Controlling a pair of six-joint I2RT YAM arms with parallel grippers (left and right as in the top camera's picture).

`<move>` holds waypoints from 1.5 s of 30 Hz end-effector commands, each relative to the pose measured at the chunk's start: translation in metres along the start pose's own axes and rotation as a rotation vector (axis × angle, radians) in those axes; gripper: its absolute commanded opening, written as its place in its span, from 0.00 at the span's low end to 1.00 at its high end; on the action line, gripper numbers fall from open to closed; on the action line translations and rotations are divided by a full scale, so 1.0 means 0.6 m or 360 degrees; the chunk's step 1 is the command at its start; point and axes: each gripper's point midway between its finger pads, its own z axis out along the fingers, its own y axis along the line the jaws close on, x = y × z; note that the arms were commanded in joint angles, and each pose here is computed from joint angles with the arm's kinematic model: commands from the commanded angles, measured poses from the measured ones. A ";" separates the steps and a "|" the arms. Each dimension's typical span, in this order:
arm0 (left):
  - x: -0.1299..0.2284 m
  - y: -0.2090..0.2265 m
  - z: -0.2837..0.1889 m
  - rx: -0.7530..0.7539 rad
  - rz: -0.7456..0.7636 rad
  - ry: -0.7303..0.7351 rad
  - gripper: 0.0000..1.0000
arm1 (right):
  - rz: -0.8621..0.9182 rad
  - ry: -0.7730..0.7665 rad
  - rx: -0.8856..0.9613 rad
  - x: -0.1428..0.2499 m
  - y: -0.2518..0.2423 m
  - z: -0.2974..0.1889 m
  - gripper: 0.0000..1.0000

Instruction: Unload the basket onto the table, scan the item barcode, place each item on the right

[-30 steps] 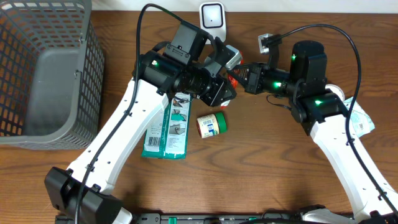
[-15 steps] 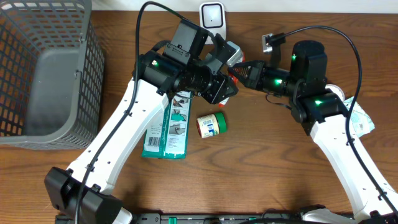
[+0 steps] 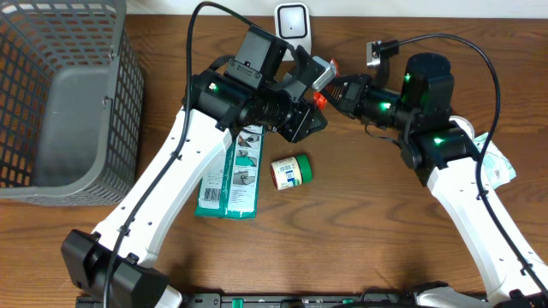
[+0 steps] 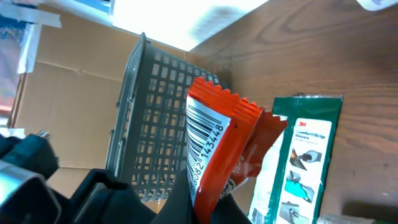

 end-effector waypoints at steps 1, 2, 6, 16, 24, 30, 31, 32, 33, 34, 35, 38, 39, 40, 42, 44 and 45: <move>-0.010 0.009 -0.011 -0.0090 0.0037 -0.0028 0.28 | 0.0040 -0.0030 0.0055 -0.006 -0.018 0.000 0.01; -0.009 0.014 -0.011 -0.0119 0.0036 -0.0026 0.28 | 0.0039 -0.0032 0.0056 -0.007 -0.018 0.000 0.01; -0.009 0.019 -0.011 -0.0147 0.0036 -0.0025 0.28 | 0.0036 -0.0037 0.0059 -0.008 -0.018 0.000 0.01; -0.009 0.019 -0.011 -0.0147 0.0037 -0.0025 0.07 | 0.0025 -0.0042 0.0062 -0.009 -0.019 0.000 0.05; -0.004 0.019 -0.011 -0.0145 0.0027 -0.0007 0.07 | -0.0085 -0.0106 0.0100 -0.026 -0.029 -0.007 0.98; 0.007 0.018 -0.011 -0.0142 0.0053 0.0035 0.07 | -0.0046 -0.0173 0.0130 -0.056 -0.050 -0.032 0.98; 0.008 0.018 -0.011 -0.0142 0.0051 0.0038 0.07 | -0.0038 -0.0171 0.0125 -0.059 -0.052 -0.036 0.96; 0.008 0.018 -0.011 -0.0142 0.0054 0.0040 0.07 | -0.0035 -0.0160 0.0117 -0.059 -0.053 -0.039 0.89; 0.008 0.018 -0.011 -0.0142 0.0055 0.0039 0.07 | -0.0044 -0.0122 0.0094 -0.054 -0.052 -0.042 0.73; 0.008 0.018 -0.011 -0.0144 0.0056 0.0039 0.07 | -0.0040 -0.0100 0.0092 -0.049 -0.053 -0.042 0.65; 0.008 0.020 -0.012 -0.0153 0.0056 0.0040 0.07 | -0.0024 -0.0081 0.0096 -0.044 -0.055 -0.042 0.61; 0.008 0.024 -0.012 -0.0177 0.0062 0.0042 0.07 | -0.0039 -0.0012 0.0069 -0.029 -0.051 -0.039 0.65; 0.008 0.024 -0.012 -0.0177 0.0061 0.0043 0.07 | -0.0039 0.0005 0.0063 -0.025 -0.050 -0.038 0.66; 0.008 0.024 -0.012 -0.0177 0.0061 0.0043 0.07 | -0.0033 0.0015 0.0066 -0.021 -0.051 -0.037 0.66; 0.008 0.024 -0.012 -0.0177 0.0061 0.0043 0.07 | -0.0050 0.0020 0.0067 -0.020 -0.050 -0.036 0.64; 0.009 0.024 -0.012 -0.0176 0.0060 0.0044 0.07 | -0.0062 0.0008 0.0073 -0.022 -0.051 -0.036 0.59; 0.009 0.024 -0.012 -0.0176 0.0060 0.0044 0.07 | -0.0069 0.0001 0.0070 -0.024 -0.050 -0.036 0.52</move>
